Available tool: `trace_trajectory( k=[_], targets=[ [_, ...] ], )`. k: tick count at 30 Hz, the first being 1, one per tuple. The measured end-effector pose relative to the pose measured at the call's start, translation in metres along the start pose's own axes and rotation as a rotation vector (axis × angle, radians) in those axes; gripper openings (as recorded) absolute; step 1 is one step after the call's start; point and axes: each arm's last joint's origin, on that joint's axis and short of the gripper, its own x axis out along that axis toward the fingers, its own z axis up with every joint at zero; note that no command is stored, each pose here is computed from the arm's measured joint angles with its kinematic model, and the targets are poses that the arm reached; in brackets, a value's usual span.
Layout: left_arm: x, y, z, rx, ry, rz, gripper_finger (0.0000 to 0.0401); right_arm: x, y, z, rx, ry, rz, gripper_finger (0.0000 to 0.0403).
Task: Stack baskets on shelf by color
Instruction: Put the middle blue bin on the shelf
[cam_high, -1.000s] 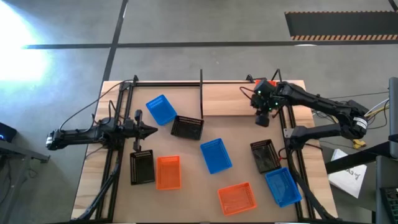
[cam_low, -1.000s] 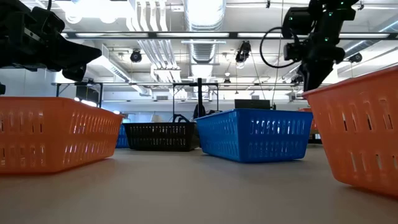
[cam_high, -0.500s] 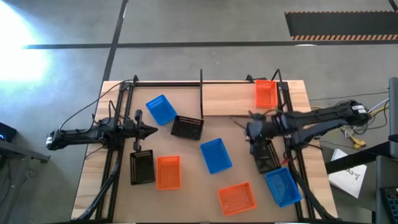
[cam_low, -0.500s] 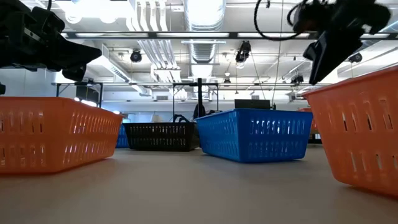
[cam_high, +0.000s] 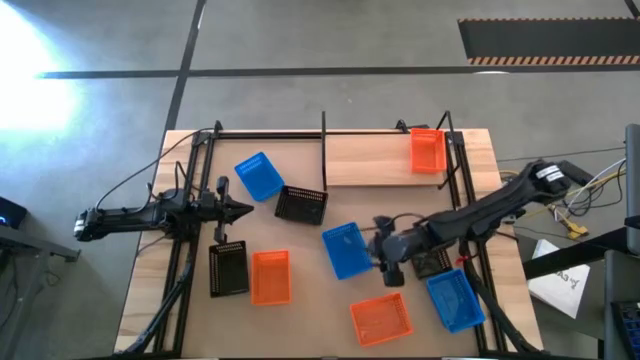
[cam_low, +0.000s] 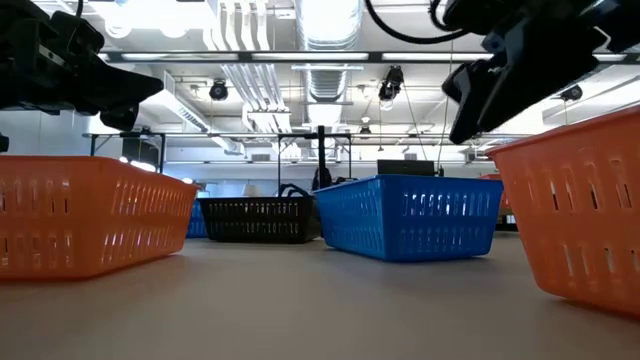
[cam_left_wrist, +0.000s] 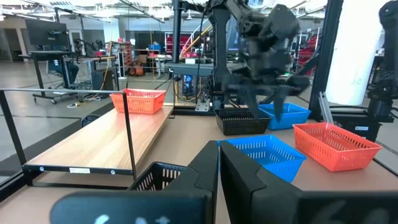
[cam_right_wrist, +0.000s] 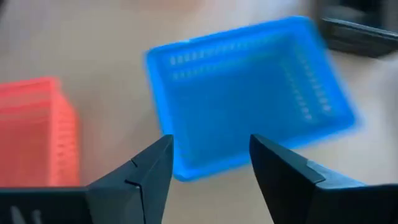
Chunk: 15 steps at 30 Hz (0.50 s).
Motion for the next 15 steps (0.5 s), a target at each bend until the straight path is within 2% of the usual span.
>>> trace_trajectory(
  k=[7, 15],
  targets=[
    [0.0, 0.0, 0.0, 0.0, 0.0, 0.0, 0.0, 0.033, 0.007, 0.004, -0.084, 0.054, 0.078, 0.0186],
    [0.0, 0.0, 0.0, 0.0, 0.0, 0.0, 0.0, 0.065, 0.012, 0.01, -0.106, 0.117, 0.067, 0.0135]
  ],
)
